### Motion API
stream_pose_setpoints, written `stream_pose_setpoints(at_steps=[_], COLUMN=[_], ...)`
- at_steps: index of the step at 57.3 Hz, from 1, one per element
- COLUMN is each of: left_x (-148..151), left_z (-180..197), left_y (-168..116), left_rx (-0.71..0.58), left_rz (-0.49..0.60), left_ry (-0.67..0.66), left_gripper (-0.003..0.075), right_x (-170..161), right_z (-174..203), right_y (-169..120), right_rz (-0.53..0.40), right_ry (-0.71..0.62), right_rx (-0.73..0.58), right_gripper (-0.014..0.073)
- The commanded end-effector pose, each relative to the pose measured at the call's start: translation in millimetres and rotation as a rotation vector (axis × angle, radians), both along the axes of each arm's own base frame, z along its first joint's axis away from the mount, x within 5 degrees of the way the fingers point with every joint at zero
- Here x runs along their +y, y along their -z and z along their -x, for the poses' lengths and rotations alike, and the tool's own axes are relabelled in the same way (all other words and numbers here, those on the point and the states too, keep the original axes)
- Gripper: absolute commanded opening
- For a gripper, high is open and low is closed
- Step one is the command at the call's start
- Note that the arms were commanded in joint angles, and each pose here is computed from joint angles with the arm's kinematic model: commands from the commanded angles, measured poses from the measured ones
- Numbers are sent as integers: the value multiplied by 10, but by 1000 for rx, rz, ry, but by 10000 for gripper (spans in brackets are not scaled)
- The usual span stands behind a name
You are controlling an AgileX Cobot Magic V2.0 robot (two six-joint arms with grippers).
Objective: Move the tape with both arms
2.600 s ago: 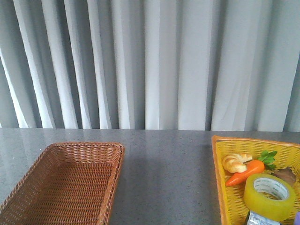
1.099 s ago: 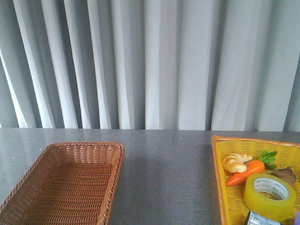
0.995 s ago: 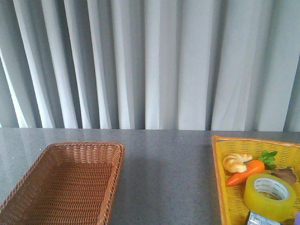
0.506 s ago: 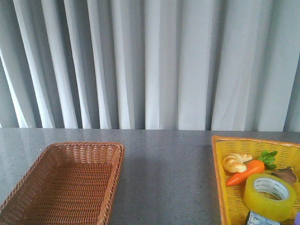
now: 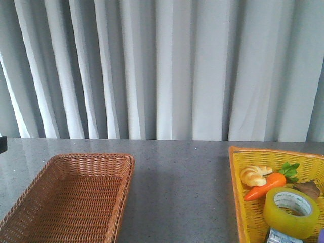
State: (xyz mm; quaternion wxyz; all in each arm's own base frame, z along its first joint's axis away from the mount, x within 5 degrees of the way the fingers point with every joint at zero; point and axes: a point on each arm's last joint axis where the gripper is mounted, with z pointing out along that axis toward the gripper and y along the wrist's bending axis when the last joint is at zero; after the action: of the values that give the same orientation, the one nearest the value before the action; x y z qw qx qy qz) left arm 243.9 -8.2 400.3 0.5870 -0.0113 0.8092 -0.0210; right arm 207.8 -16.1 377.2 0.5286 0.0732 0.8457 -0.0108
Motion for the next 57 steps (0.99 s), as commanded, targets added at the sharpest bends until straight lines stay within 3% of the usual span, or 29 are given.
stream_pose_setpoints(at_steps=[1,8,15,27,34,39,46,57], left_x=[-17,-18,-21,-29,-33,-38,-45,-52], left_z=[38,31,18,-122,-200,-284,-408,-570], left_y=[-243,-256,-268,-182,-135,-78,29,221], left_rx=[-147,-163,-182,-167,-163,-156,-129,-55], left_rz=[2,1,12,11,10,10,9,6], left_ry=[11,12,13,14,15,16,17,16], left_gripper=[-1,31,126,439,624,685,685,631], right_x=[-8,-8,-9,-20,-25,-24,-32,-69], right_z=[4,4,-9,-148,-246,-320,-475,-948], right_y=[-186,-194,-182,-50,24,33,13,88], right_rz=[21,61,67,61,54,44,46,19], right_ry=[-3,-20,-23,-23,-22,-22,-24,-14], right_rx=[-101,-94,-86,-16,9,-19,-46,126], right_gripper=[9,67,197,570,715,729,712,660])
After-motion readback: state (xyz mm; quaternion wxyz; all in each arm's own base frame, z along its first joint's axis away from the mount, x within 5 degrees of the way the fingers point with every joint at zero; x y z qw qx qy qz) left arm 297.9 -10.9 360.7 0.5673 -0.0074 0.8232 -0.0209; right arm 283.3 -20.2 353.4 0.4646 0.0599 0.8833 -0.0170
